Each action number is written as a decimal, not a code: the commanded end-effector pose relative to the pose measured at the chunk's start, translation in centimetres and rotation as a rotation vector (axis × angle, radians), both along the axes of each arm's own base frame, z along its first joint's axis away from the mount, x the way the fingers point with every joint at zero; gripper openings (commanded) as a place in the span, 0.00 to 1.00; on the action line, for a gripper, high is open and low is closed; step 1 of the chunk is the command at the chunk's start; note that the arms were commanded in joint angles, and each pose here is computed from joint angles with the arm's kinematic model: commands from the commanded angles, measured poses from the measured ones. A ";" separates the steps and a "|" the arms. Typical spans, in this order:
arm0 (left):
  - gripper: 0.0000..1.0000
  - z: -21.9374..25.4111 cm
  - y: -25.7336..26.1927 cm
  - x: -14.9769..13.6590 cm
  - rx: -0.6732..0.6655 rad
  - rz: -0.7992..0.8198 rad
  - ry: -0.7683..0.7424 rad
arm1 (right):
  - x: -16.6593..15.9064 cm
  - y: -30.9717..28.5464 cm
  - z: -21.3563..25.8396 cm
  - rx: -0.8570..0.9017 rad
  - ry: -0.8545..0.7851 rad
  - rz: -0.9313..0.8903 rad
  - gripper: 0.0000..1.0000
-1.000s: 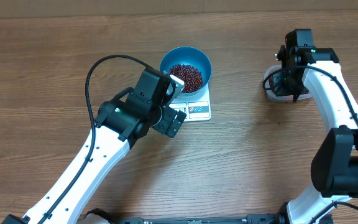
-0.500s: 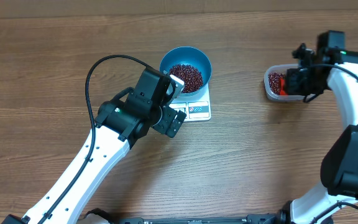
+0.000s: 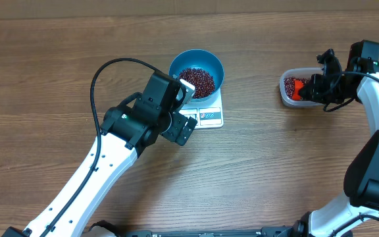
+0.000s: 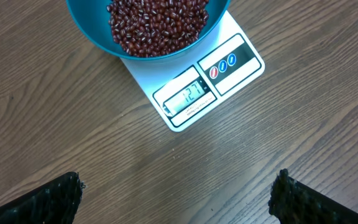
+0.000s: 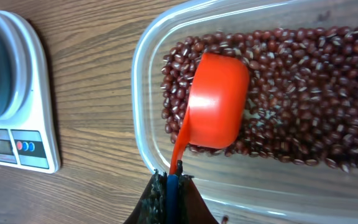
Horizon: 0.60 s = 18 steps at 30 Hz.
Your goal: Scoop item into bowl and weigh 150g on scale
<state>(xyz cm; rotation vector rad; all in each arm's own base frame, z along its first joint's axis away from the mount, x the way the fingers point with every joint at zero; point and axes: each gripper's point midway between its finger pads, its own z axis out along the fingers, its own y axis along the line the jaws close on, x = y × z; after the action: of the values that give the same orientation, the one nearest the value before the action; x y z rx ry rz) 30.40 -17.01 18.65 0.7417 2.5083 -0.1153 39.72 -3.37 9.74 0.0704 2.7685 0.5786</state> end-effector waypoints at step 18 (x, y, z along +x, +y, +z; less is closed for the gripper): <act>1.00 0.9 -0.1 -0.1 -0.013 -0.017 -0.024 | -0.7 -0.9 -0.2 0.153 -0.005 -0.068 0.04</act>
<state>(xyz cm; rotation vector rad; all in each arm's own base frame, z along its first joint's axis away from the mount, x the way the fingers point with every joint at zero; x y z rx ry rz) 30.40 -17.01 18.65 0.7417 2.5083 -0.1153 39.21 -4.65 9.93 0.1820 2.7111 0.7153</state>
